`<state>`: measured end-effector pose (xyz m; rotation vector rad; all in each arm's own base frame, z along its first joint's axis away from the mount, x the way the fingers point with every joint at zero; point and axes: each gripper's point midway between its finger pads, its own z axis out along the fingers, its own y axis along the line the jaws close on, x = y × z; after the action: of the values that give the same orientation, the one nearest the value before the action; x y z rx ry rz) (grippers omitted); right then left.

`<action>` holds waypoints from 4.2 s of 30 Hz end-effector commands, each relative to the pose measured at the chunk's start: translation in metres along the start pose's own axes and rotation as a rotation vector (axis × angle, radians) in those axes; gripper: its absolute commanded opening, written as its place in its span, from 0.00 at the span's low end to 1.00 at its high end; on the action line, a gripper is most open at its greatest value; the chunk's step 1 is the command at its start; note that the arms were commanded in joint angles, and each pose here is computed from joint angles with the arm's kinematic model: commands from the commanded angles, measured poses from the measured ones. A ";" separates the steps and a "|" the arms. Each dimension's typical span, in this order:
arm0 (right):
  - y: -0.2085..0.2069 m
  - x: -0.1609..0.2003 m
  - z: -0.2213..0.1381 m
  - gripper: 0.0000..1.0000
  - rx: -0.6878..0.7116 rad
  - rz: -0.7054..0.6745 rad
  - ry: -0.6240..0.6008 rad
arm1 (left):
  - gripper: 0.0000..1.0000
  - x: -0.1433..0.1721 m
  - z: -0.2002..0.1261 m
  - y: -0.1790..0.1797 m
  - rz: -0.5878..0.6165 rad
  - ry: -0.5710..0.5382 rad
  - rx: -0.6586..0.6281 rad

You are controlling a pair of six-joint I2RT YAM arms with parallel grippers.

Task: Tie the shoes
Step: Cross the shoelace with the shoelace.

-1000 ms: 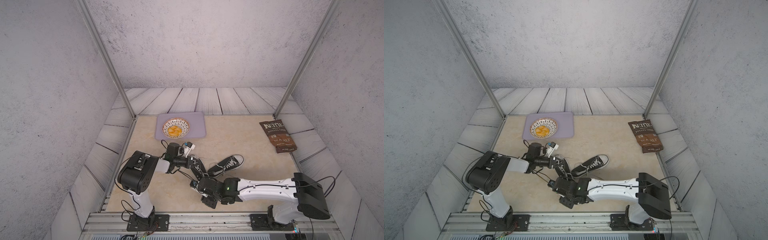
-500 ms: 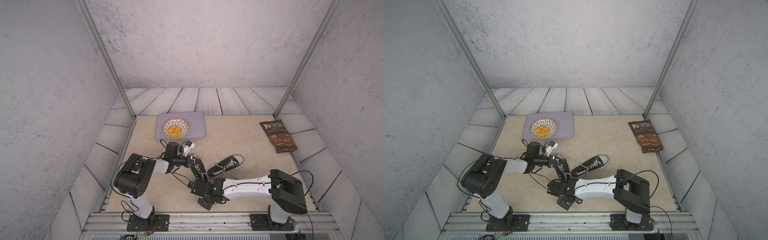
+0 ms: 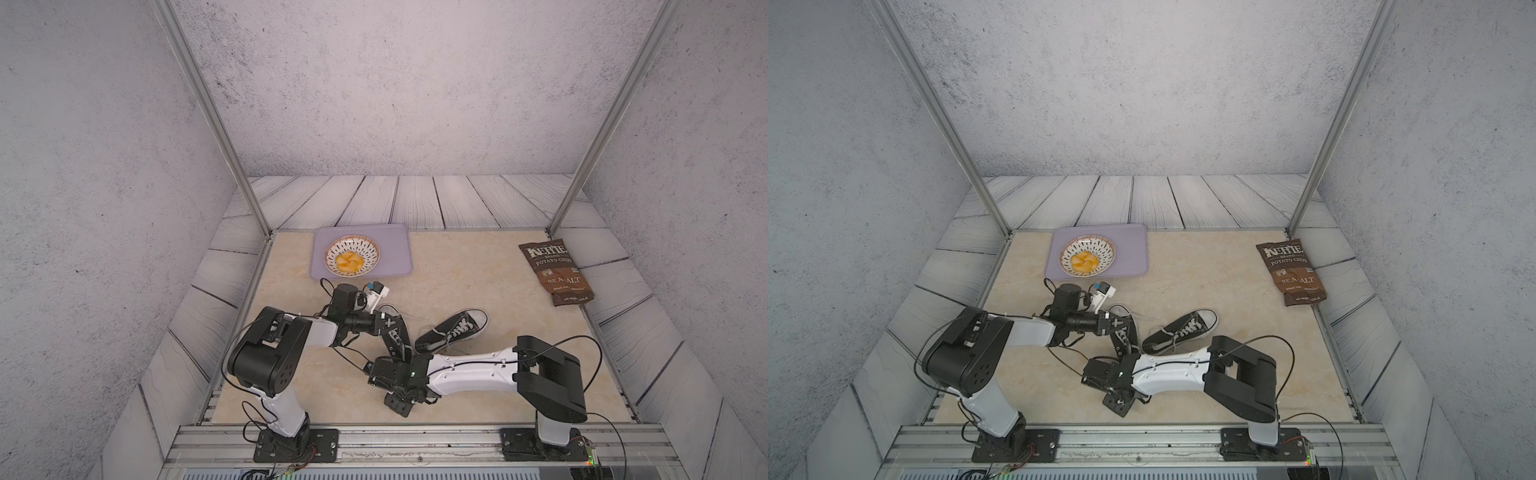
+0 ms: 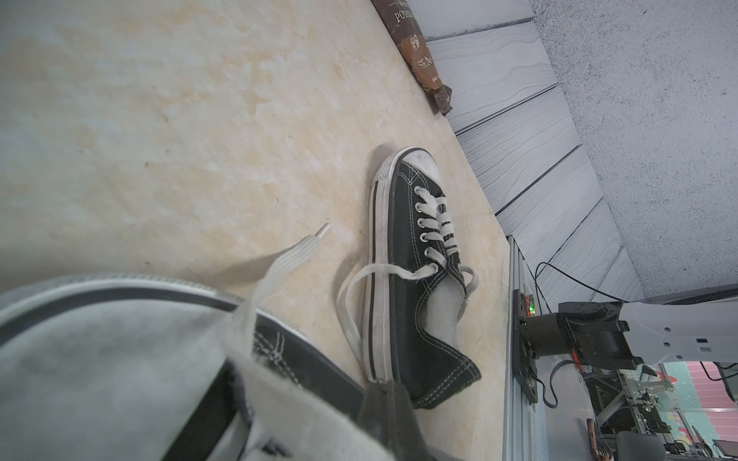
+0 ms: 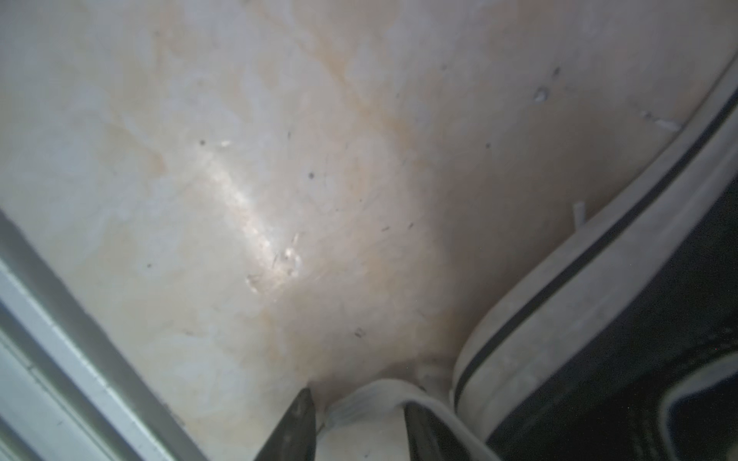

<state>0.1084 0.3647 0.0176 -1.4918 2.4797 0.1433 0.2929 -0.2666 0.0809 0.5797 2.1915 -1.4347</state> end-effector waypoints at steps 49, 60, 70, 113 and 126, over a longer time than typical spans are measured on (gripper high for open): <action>-0.192 -0.109 -0.221 0.00 0.285 0.209 -0.747 | 0.41 0.001 0.015 -0.029 0.316 0.050 0.029; -0.204 -0.080 -0.219 0.00 0.299 0.278 -0.730 | 0.44 -0.002 0.001 -0.022 0.331 0.013 -0.055; -0.203 -0.097 -0.222 0.00 0.222 0.265 -0.763 | 0.52 0.010 0.018 -0.036 0.321 0.118 0.076; -0.198 -0.051 -0.171 0.00 0.128 0.327 -0.599 | 0.45 0.046 -0.032 0.001 0.199 0.111 -0.474; -0.148 -0.023 -0.152 0.00 -0.134 0.342 -0.651 | 0.50 0.010 -0.043 0.012 -0.197 0.002 -0.661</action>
<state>0.2275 0.2762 0.1603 -0.8746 2.2214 0.6502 0.2846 -0.2275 0.0911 0.2854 2.4882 -0.7288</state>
